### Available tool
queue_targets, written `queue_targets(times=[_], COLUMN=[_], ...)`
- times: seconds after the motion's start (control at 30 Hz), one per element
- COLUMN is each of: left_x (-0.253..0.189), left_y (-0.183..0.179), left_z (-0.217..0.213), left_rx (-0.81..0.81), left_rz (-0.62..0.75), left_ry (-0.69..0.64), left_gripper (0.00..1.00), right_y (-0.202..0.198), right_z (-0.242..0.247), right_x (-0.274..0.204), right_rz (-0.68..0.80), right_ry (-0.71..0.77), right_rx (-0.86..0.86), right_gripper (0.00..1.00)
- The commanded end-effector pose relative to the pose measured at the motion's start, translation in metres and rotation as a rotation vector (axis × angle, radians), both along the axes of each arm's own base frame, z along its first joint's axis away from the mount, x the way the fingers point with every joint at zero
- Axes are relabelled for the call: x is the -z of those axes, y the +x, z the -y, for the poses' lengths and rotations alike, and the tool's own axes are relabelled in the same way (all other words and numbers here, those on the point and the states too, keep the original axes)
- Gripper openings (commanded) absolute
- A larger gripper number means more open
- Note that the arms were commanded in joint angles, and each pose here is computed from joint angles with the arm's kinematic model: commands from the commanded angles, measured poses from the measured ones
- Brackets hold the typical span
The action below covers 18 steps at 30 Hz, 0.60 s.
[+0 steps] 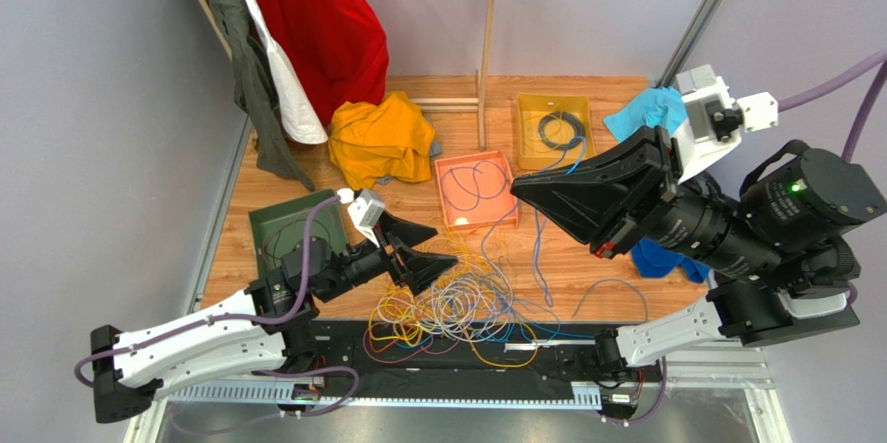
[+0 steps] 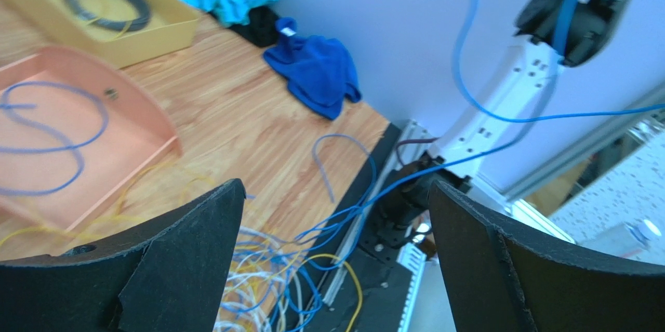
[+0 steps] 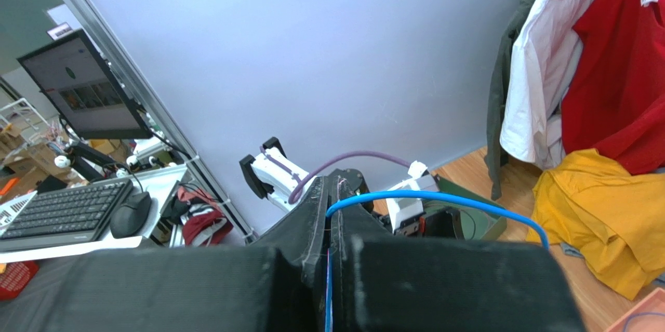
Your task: Untangle the cables
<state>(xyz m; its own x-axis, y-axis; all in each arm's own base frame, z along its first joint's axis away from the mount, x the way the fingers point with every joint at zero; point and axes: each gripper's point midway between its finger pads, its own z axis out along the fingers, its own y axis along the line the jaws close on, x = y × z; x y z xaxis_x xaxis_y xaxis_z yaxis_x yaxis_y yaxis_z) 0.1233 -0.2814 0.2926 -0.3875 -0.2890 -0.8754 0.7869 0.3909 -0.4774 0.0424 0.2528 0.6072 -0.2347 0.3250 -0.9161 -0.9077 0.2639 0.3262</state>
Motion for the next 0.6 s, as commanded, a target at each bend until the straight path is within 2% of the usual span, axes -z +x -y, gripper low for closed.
queue_targets(times=[0.0,0.27,0.4,0.57], left_x=[-0.06,-0.049,-0.035,-0.042], left_y=[-0.031,-0.061,-0.056,-0.054], left_z=[0.018,0.043,0.055,0.066], left_rx=[0.159,0.291,0.27,0.272], left_rz=[0.168,0.236,0.227,0.246], left_ry=[-0.188,-0.189,-0.157,-0.178], left_gripper=[0.97,0.97,0.98,0.98], right_y=[-0.006,-0.003,-0.006,-0.01], right_z=[-0.015,-0.016,-0.018,-0.023], right_x=[0.011,0.017,0.018,0.025], right_rz=[0.042,0.039,0.026,0.013], right_ry=[-0.061,-0.066,-0.05,-0.063], right_rx=[-0.023,-0.007,-0.022,-0.041], right_gripper=[0.0,0.0,0.0,0.0])
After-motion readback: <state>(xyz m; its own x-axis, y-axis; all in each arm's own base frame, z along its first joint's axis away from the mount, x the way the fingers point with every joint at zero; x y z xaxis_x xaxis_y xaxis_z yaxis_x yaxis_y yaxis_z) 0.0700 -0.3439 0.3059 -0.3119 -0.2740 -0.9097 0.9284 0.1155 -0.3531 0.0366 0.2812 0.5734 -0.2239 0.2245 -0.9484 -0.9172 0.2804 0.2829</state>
